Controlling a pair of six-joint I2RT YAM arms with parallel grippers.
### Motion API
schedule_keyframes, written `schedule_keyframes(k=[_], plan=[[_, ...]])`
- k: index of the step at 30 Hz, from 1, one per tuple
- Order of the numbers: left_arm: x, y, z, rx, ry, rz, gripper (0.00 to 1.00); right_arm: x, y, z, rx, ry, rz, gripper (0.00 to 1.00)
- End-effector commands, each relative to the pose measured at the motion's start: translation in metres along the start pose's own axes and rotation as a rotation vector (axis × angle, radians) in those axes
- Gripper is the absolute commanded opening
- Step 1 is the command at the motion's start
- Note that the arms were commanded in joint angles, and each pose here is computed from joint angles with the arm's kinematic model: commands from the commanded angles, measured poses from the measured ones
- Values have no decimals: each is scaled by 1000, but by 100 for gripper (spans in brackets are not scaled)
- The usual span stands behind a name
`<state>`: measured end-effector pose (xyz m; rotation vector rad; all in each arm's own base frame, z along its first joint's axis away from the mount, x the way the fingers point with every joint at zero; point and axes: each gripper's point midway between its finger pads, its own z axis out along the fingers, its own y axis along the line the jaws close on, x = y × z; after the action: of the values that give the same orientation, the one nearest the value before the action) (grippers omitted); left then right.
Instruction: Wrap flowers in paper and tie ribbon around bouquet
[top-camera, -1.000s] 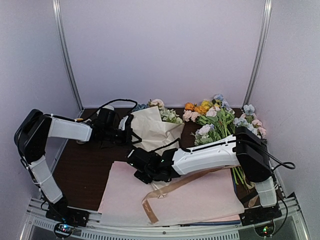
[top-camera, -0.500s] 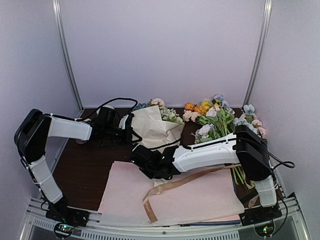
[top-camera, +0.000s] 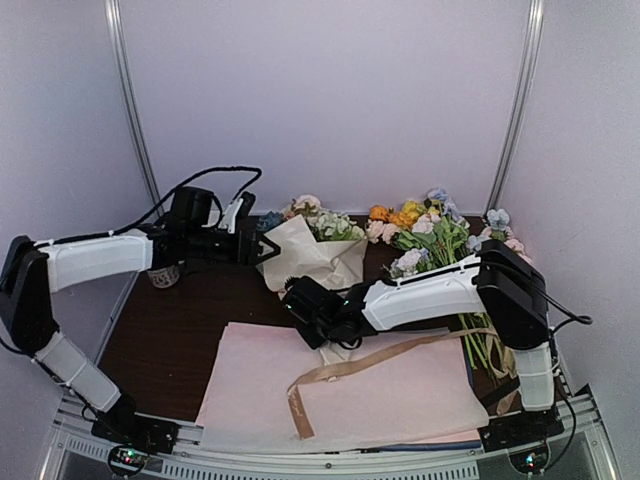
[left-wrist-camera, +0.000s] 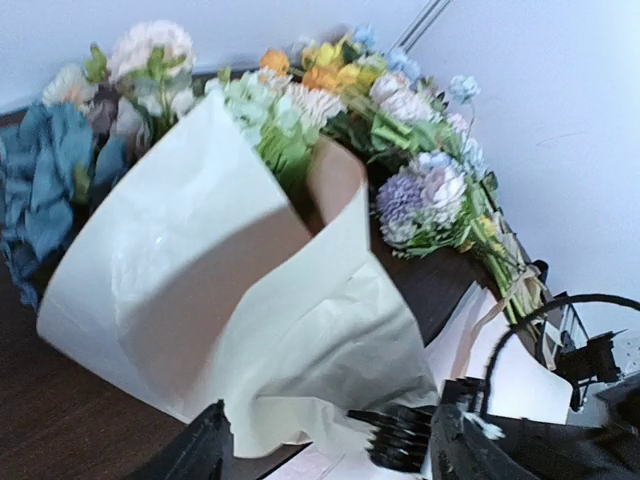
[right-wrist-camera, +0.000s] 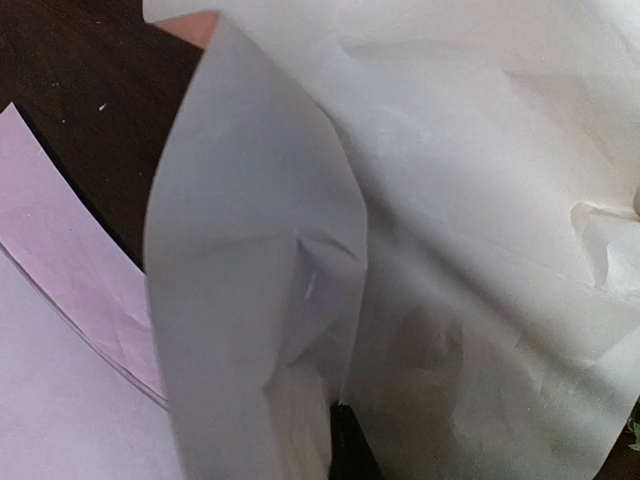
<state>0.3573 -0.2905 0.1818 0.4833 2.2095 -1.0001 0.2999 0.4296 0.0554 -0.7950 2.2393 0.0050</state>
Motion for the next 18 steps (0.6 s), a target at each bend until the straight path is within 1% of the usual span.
schedule_keyframes(k=[1,2,4,7,9,11,13,16,18], plan=[[-14,-42,-51,-4,-128,218,71,-14,1,-11,-90,-38,106,0],[-7,-52,-58,3,-130,264,71,-14,0,-9,-97,-35,116,0],[19,-72,-66,34,-97,348,65,-15,0,-8,-114,-35,139,0],[72,-102,-66,131,-23,446,55,-14,-1,-7,-135,-39,173,0],[109,-114,-61,197,28,479,52,-14,-1,-5,-149,-40,190,0],[141,-122,-54,239,88,523,53,-13,-2,-4,-161,-38,207,0],[172,-117,-39,228,180,571,57,-14,-3,-4,-179,-44,228,0],[195,-110,-19,211,287,621,64,-14,-6,-4,-212,-53,272,0],[200,-104,-6,196,311,635,68,-11,-7,-2,-235,-49,299,0]])
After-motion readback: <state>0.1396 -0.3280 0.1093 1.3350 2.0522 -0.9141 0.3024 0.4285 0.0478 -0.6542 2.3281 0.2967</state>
